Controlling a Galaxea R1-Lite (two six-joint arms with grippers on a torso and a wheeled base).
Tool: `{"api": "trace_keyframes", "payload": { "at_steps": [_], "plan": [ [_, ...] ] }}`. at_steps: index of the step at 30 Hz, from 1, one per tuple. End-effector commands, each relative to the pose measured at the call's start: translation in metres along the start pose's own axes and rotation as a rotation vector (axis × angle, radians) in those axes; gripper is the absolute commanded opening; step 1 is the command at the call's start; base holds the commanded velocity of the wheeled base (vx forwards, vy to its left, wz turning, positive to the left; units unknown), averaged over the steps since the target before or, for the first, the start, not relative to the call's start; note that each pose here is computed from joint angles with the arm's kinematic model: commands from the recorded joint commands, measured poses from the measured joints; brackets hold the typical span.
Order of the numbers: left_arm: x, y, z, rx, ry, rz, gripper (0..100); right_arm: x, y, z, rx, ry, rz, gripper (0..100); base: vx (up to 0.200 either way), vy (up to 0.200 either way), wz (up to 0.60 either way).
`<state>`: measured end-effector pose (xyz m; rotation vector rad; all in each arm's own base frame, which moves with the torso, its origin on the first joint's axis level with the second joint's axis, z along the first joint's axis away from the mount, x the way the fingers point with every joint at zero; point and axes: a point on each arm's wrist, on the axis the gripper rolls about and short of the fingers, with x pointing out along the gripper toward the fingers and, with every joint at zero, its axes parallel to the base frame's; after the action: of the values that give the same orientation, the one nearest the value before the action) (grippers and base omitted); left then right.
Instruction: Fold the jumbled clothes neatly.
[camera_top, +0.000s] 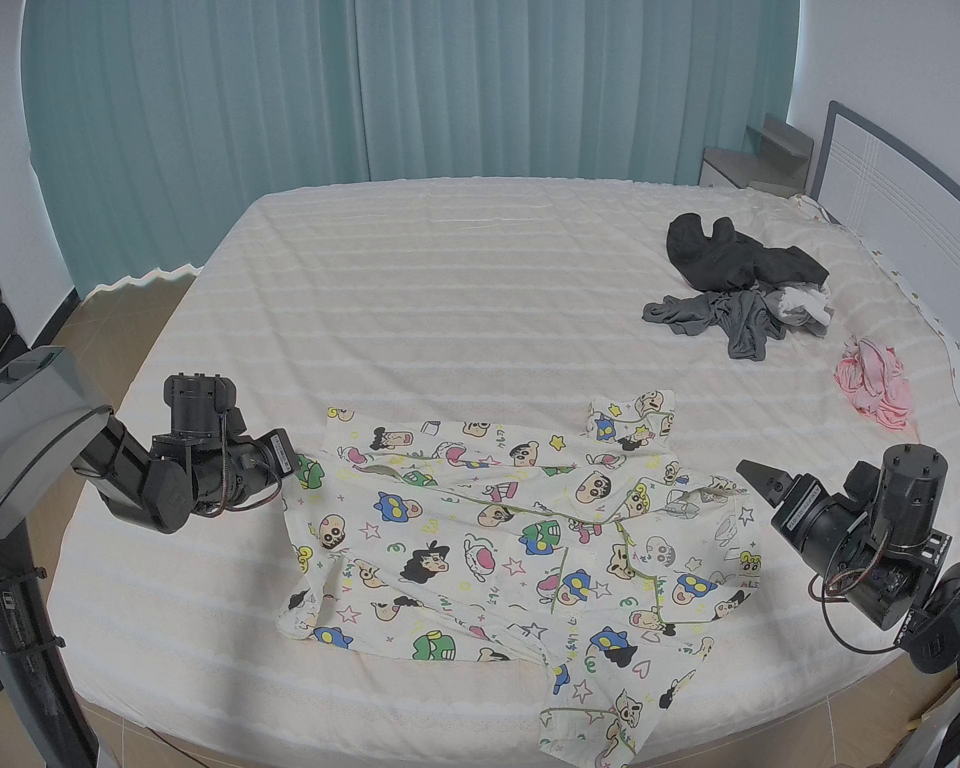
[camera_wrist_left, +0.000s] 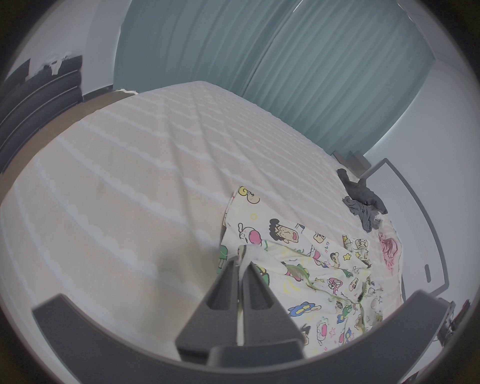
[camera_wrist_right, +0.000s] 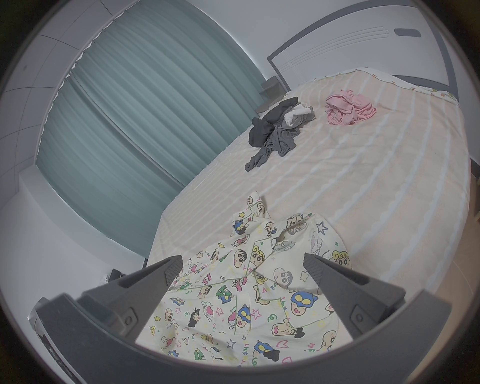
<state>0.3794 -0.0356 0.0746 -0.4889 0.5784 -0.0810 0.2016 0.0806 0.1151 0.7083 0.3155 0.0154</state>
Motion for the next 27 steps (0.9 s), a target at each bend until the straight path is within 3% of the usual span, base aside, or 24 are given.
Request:
{"api": "trace_keyframes", "payload": {
  "at_steps": [1, 10, 22, 23, 27],
  "plan": [
    [0.016, 0.012, 0.008, 0.019, -0.001, 0.021, 0, 0.001, -0.001, -0.001, -0.002, 0.005, -0.004, 100, 0.0, 0.0, 0.0],
    [0.031, 0.004, 0.025, 0.03, -0.001, -0.03, 0, 0.0, -0.003, -0.003, -0.006, 0.016, -0.009, 100, 0.0, 0.0, 0.0],
    [0.042, 0.004, 0.033, 0.044, 0.016, -0.017, 0, 0.0, -0.003, -0.003, -0.006, 0.016, -0.007, 100, 0.0, 0.0, 0.0],
    [0.043, 0.005, 0.031, 0.046, 0.03, -0.012, 100, 0.0, -0.003, -0.002, -0.006, 0.015, -0.008, 100, 0.0, 0.0, 0.0],
    [0.045, 0.012, 0.029, 0.04, 0.041, 0.008, 100, 0.0, -0.003, -0.003, -0.006, 0.016, -0.009, 100, 0.0, 0.0, 0.0]
  ]
}}
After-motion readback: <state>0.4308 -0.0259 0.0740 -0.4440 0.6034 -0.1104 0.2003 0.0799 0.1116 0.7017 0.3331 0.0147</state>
